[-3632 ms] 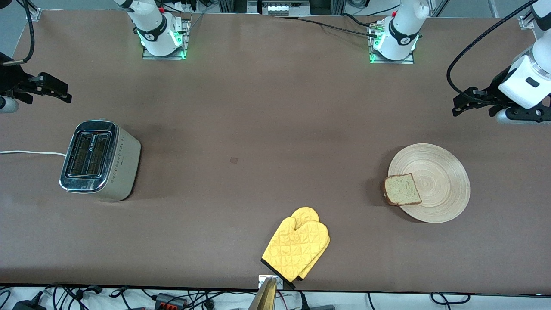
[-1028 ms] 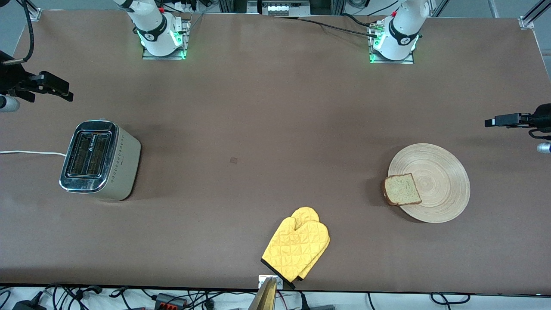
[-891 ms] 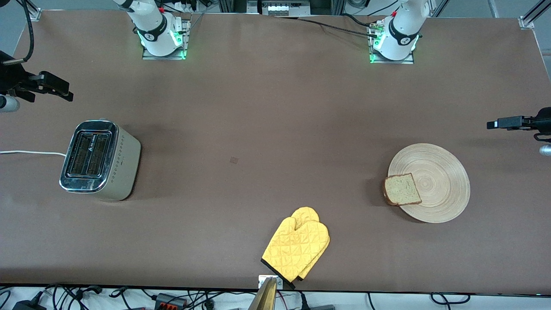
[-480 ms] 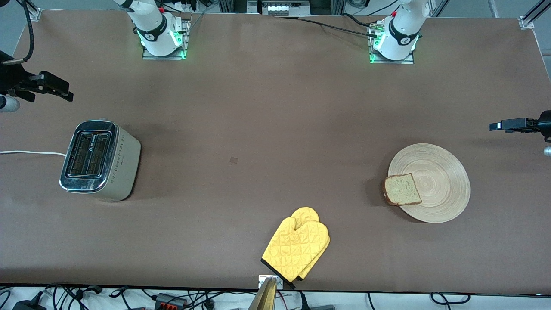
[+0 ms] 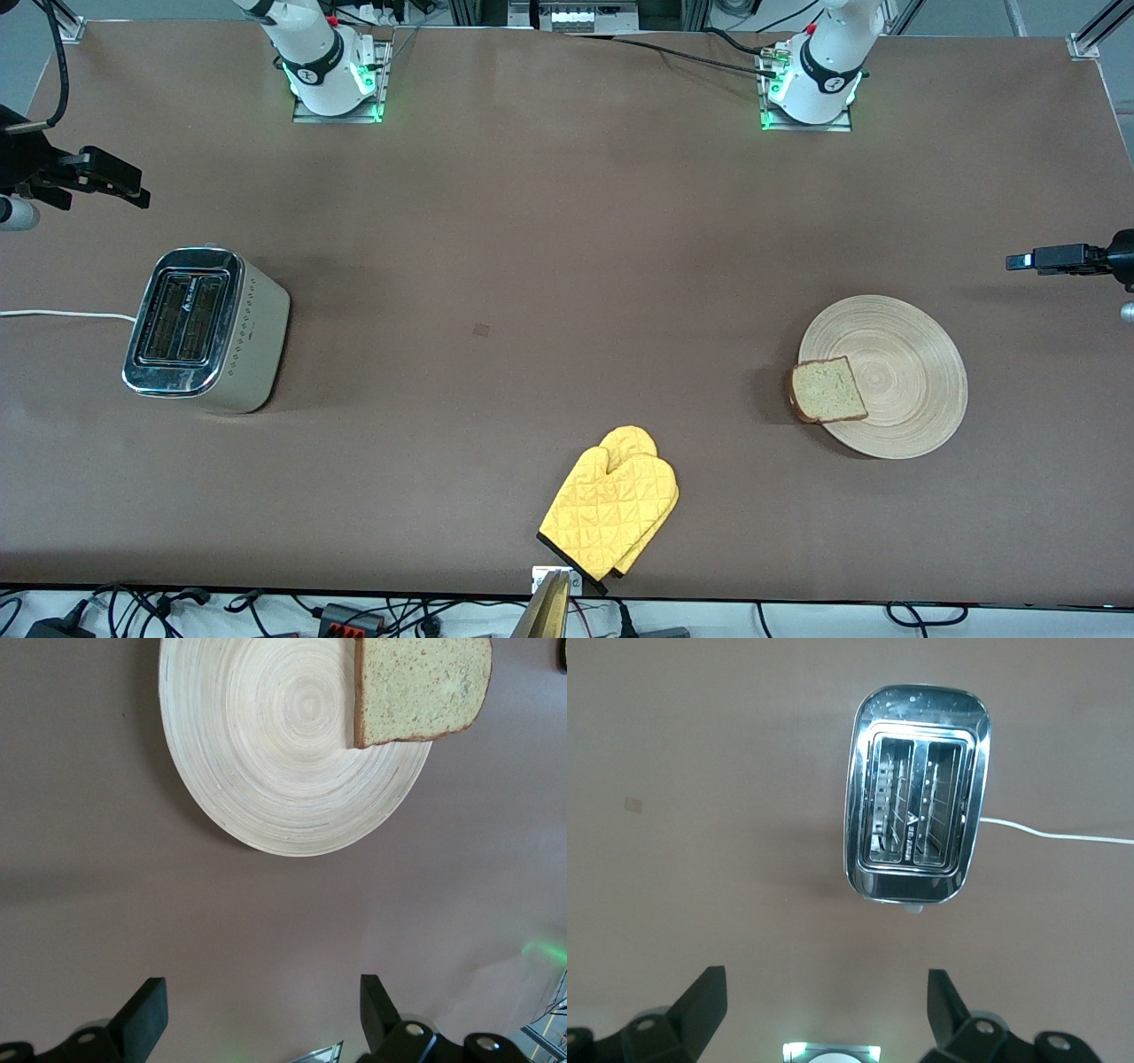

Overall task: Move plate and put bread in toaster
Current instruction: 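Lower the left gripper onto the plate rim and close it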

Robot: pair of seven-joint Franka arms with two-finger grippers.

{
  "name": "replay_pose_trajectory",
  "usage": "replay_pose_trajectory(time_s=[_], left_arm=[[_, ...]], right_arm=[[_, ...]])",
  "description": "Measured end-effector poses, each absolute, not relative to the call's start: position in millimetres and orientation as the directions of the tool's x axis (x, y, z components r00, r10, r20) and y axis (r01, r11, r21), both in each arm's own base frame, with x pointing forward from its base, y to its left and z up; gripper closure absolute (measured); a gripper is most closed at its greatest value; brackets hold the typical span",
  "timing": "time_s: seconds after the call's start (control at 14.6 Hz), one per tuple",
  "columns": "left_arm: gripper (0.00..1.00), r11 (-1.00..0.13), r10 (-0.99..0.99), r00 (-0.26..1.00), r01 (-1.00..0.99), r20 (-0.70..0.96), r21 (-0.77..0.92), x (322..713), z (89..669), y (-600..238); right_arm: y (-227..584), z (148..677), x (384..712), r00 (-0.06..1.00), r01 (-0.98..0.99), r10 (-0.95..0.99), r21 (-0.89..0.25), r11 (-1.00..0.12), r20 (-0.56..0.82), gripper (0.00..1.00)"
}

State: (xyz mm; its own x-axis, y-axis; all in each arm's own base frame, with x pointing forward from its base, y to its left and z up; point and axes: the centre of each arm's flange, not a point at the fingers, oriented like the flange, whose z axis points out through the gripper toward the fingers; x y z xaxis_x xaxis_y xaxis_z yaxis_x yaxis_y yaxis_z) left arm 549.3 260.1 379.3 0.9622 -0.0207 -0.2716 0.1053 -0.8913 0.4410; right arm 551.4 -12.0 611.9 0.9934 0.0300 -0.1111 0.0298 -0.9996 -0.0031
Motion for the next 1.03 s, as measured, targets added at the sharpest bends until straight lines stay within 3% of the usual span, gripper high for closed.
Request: replay_pose_trajectory(time_s=[0.48, 1.03], left_arm=[[0.04, -0.876, -0.023, 0.965, 0.107, -0.263, 0.47, 553, 366, 259], [0.02, -0.769, 0.03, 0.997, 0.071, -0.076, 0.635, 571, 261, 309]], right_arm=[[-22, 610, 548, 0.991, 0.009, 0.011, -0.012, -1.0, -0.132, 0.0], [-23, 613, 547, 0.991, 0.009, 0.01, -0.014, -1.0, -0.134, 0.0]])
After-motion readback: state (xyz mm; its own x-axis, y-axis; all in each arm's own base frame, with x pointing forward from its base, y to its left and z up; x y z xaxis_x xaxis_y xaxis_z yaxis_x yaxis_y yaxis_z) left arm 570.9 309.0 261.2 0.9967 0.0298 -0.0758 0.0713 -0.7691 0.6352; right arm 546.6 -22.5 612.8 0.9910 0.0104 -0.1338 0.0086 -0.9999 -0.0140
